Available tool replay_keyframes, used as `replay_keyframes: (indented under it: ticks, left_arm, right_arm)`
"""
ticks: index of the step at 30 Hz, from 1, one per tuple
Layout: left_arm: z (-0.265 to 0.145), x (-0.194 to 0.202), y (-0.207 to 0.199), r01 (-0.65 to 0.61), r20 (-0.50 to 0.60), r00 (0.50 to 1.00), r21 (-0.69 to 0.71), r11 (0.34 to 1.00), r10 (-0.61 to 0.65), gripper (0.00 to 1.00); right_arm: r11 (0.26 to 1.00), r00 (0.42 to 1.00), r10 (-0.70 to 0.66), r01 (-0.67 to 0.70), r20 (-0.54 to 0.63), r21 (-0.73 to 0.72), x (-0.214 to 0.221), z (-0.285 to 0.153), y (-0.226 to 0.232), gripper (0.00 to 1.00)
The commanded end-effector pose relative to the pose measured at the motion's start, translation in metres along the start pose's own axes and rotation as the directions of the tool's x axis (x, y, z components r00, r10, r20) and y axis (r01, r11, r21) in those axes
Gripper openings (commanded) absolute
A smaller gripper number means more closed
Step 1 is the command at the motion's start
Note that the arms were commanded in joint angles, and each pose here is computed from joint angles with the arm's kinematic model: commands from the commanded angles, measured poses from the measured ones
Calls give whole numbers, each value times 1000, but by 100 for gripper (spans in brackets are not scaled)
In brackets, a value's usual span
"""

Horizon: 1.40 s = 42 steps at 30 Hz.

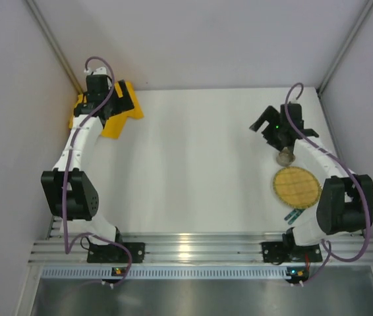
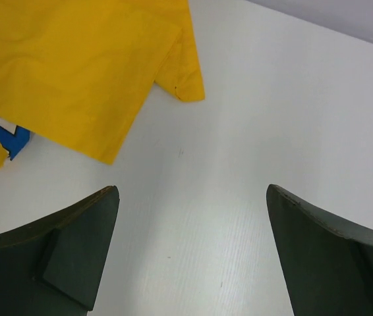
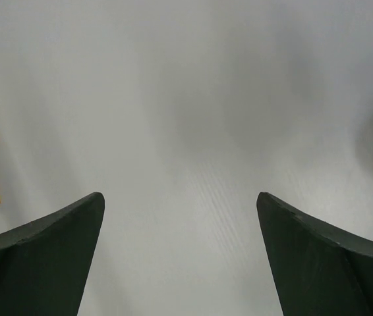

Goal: Set the dinner table for one person

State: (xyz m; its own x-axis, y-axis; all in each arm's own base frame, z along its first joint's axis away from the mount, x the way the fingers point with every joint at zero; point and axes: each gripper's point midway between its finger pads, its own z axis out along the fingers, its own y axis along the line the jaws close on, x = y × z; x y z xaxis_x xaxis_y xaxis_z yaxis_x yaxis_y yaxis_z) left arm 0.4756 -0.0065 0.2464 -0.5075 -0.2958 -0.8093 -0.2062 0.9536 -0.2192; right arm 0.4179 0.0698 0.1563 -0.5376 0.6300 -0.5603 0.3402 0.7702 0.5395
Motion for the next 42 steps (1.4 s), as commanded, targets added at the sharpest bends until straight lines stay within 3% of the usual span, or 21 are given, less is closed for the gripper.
replay_keyframes:
  ticks: [1, 6, 12, 19, 30, 32, 35, 39, 40, 41, 42]
  left_arm:
    - [14, 6, 18, 29, -42, 999, -4, 1000, -30, 99]
    - [60, 49, 50, 69, -200, 976, -70, 995, -82, 99]
    - [95, 96, 81, -14, -305, 952, -157, 988, -35, 99]
    - [124, 120, 107, 47, -334, 935, -209, 977, -116, 98]
    - [167, 144, 123, 41, -383, 914, -242, 969, -135, 93]
    - [172, 142, 124, 52, -383, 912, -238, 970, -144, 88]
    - [180, 145, 124, 64, -398, 904, -228, 971, -154, 68]
    - [186, 153, 120, 80, -426, 891, -196, 977, -158, 33]
    - [186, 156, 117, 81, -436, 887, -183, 980, -154, 11]
    - [186, 157, 114, 86, -441, 884, -166, 982, -152, 0]
    - [184, 157, 109, 99, -449, 880, -141, 985, -153, 0]
  right_arm:
    - [997, 987, 9, -21, -160, -75, 54, -34, 26, 100]
    - [994, 965, -49, 21, -258, -111, 102, -60, 29, 100]
    - [987, 955, -99, 57, -280, -152, 120, -85, 31, 100]
    - [990, 945, -127, 101, -301, -101, 132, -90, 7, 100]
    - [989, 936, -151, 142, -317, -51, 135, -84, -5, 100]
    - [989, 934, -150, 144, -325, -43, 134, -80, -4, 100]
    - [987, 931, -163, 157, -326, -44, 130, -76, 2, 100]
    - [986, 927, -166, 163, -337, -36, 129, -70, 5, 100]
    - [986, 927, -166, 163, -337, -39, 128, -69, 6, 100]
    - [985, 925, -170, 167, -339, -40, 128, -68, 7, 100]
    - [985, 925, -170, 167, -341, -40, 127, -66, 8, 100]
